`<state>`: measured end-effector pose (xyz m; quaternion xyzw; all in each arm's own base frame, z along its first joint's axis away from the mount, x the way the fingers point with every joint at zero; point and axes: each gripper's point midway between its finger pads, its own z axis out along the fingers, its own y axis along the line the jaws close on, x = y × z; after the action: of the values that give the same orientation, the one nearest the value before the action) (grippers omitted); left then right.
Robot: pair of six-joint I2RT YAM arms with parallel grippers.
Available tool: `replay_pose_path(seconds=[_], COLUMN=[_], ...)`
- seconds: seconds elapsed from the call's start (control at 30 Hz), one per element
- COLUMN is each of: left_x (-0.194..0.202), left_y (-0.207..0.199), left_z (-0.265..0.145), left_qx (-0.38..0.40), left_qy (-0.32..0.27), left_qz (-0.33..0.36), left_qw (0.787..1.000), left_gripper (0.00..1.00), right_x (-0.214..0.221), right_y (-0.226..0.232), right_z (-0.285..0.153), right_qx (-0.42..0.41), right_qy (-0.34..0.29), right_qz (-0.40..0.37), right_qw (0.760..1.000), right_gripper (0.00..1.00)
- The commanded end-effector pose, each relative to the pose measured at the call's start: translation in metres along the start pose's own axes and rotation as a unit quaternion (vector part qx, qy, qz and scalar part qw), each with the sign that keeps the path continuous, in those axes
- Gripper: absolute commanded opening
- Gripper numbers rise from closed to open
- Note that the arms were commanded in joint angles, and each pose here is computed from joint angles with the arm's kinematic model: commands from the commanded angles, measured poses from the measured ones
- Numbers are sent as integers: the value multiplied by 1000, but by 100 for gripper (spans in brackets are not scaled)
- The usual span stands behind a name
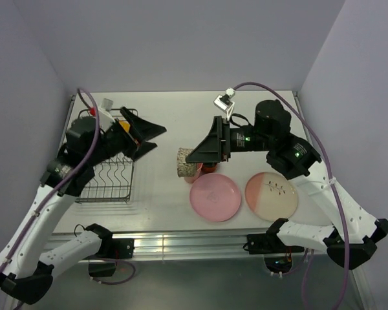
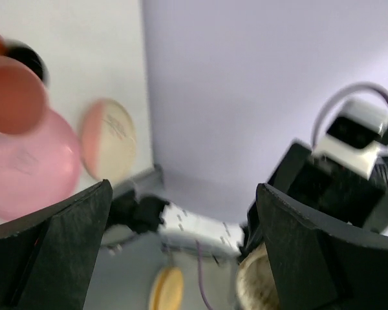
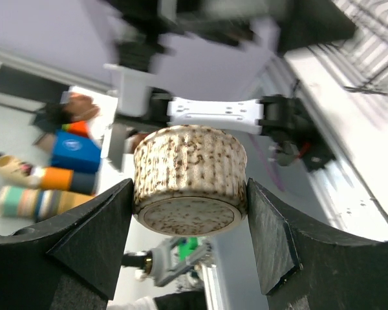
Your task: Load the mixed dishes into the dish rack
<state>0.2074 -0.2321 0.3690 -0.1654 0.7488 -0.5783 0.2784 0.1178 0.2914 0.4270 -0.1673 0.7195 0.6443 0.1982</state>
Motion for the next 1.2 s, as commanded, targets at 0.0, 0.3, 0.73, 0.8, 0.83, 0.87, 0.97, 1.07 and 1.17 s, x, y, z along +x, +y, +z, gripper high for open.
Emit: replay_pose_path(seconds=[0.0, 0.3, 0.73, 0.8, 0.83, 0.87, 0.97, 1.07, 1.17], left_x=[-46, -139, -168, -166, -163, -161, -156, -150, -143], left_y=[18, 45, 116, 121, 118, 120, 118, 118, 121], left_z=[-31, -87, -188, -204, -210, -215, -229, -236, -248], left_qx=[-147, -361, -480, -502, -500, -503, -503, -505, -518], left_qy=[-100, -255, -387, -407, -418, -425, -447, -454, -463], left_qz=[92, 110, 44, 40, 41, 37, 41, 37, 31], left_qw=[980, 890, 786, 762, 757, 751, 738, 733, 718], left_gripper=[99, 99, 99, 99, 99, 99, 99, 99, 99], right_x=[-4, -1, 6, 4, 8, 12, 11, 7, 3], right_y=[-21, -63, -123, -130, -129, -137, -145, -150, -159], right_z=[9, 64, 147, 159, 164, 172, 190, 205, 221], right_qx=[62, 150, 219, 227, 226, 231, 242, 251, 257], right_qy=[6, 70, 126, 128, 132, 139, 137, 129, 130], right_qz=[-28, -87, -147, -162, -169, -173, -193, -216, -236], right_qw=[998, 982, 956, 952, 950, 947, 941, 935, 928], right_gripper=[0, 0, 0, 0, 0, 0, 0, 0, 0])
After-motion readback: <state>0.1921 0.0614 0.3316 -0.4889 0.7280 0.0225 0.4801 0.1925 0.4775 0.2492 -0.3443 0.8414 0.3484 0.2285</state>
